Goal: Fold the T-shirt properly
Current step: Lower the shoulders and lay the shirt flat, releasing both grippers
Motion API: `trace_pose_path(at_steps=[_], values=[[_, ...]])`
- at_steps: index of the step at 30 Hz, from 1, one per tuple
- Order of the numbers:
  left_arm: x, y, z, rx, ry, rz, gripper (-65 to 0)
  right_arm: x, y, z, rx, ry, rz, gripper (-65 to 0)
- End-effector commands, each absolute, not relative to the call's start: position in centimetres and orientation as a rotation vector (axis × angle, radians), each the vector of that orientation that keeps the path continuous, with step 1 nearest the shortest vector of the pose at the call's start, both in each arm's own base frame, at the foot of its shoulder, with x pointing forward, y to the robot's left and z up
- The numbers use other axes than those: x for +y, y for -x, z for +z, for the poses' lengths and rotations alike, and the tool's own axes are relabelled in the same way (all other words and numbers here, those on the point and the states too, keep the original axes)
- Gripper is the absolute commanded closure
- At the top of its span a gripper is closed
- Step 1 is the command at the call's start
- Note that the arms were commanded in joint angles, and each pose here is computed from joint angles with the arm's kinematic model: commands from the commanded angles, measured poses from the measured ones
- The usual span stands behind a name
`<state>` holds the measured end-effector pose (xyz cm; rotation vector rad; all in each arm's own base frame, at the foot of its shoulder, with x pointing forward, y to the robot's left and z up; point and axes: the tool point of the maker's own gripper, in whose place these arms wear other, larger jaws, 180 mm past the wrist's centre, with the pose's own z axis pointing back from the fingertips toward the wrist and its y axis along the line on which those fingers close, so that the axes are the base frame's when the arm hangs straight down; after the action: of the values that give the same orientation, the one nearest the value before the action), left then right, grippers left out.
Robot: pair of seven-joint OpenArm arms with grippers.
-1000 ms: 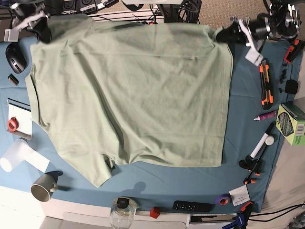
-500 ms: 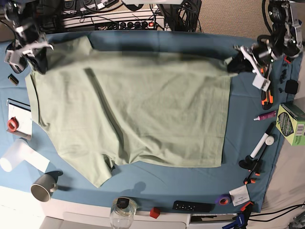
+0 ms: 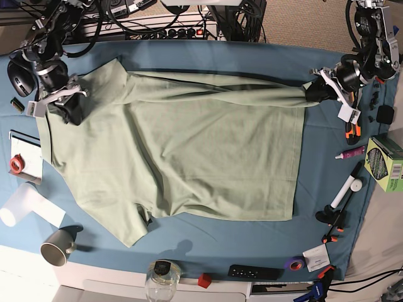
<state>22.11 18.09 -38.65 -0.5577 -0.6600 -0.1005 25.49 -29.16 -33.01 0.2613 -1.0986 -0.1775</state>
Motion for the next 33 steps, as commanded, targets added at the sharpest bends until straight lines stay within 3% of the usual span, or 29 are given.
trace_pose_path(at_steps=[1,11,16,30,31,32,33], values=[[18.5,-22.8,-37.8,-0.697,0.558,-0.102,0.0,-29.8,-26.4,-31.2,-1.162,-0.247,-0.154,0.0],[18.5,-22.8,-37.8,-0.695,0.554,-0.101,0.0,-32.2,-26.8,-31.1,-1.161,-0.140,-0.218,0.0],[20.0,-23.3,-38.5,-0.694,0.475,-0.041,0.0,-33.4,-26.7,-31.2,-1.161,-0.083,-0.263,0.0],[19.9,-23.9,-38.0,-0.713,0.482,-0.055,0.0,-33.4,-26.7,-31.1,-1.167,-0.073,-0.250,0.0],[19.9,-23.9,-38.0,-0.714,0.482,-0.054,-0.9,-33.3,-26.7,-31.2,-1.162,-0.068,-0.229,0.0],[19.9,-23.9,-38.0,-0.714,0.482,-0.054,-9.9,-33.1,-26.7,-31.1,-1.167,-0.069,-0.203,0.0],[19.9,-23.9,-38.0,-0.715,0.482,-0.054,-18.6,-32.8,-26.8,-31.0,-1.171,-0.074,-0.181,-7.0]])
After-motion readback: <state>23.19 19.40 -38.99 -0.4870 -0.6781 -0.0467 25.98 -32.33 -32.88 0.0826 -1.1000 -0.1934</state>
